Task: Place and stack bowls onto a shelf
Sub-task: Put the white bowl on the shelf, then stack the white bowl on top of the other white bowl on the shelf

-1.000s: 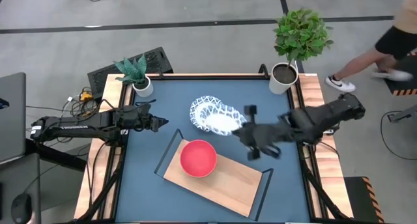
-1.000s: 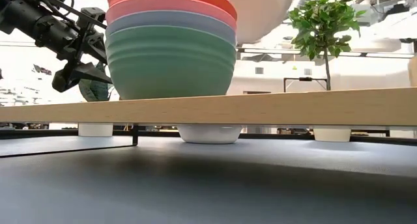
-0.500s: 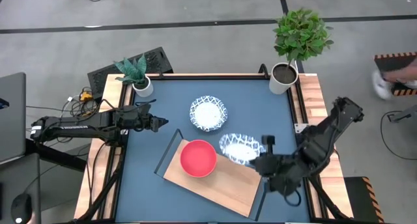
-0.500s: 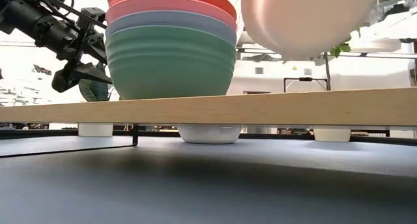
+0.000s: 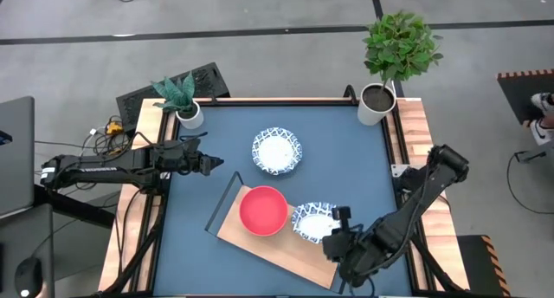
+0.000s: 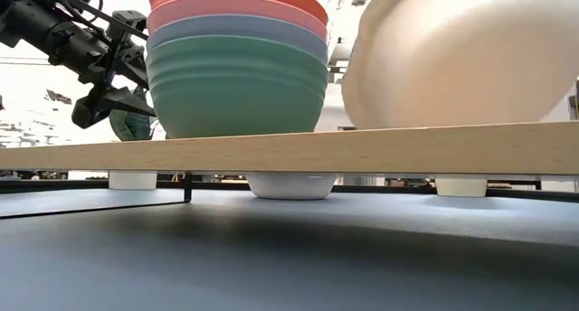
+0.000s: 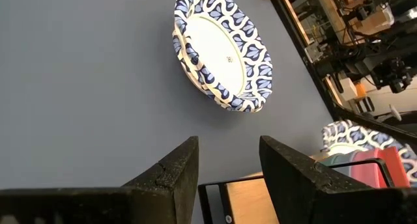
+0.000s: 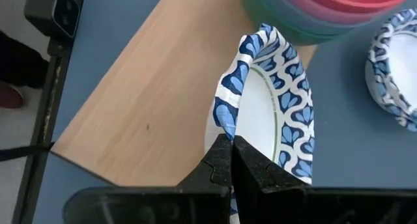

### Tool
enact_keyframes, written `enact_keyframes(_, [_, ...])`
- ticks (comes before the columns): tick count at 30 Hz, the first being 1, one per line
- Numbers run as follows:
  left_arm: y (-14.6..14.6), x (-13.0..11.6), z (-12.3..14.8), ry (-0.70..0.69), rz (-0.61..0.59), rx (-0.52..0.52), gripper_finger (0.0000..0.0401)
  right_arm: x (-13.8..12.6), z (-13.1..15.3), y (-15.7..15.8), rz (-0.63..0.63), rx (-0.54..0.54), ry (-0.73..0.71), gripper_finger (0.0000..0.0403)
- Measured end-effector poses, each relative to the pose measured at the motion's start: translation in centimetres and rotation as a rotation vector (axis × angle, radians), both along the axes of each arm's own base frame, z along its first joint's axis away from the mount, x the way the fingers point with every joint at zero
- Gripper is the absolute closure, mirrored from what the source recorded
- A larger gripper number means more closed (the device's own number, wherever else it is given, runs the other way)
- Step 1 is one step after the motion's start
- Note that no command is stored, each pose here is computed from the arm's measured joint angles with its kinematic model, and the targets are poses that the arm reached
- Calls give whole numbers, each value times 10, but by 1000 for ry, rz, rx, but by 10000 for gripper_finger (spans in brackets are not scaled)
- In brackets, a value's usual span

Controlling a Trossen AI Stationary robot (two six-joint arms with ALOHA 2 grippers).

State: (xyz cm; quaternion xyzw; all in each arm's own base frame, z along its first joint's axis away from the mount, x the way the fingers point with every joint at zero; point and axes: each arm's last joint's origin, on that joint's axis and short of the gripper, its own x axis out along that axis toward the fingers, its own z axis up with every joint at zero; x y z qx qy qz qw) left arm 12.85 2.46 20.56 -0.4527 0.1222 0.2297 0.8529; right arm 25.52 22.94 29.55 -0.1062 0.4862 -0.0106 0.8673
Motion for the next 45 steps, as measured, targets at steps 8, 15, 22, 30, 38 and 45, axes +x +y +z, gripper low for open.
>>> enact_keyframes(8, [0,0,0,0,0,0,254,17,-28,18,38,-21,9,382])
enact_keyframes(15, [0,0,0,-6,5,-16,254,19,-42,40,68,58,-6,382])
enact_keyframes(22, [-1,0,0,-8,-8,-24,254,18,-43,44,84,75,-14,378])
enact_keyframes(30, [-1,0,0,-6,-24,-20,254,20,-43,42,80,77,-10,330])
enact_keyframes(38, [-1,0,0,-6,-24,-19,254,24,-34,36,80,92,18,269])
enact_keyframes(45, [-1,0,0,-8,-25,-21,254,29,16,32,134,111,3,229])
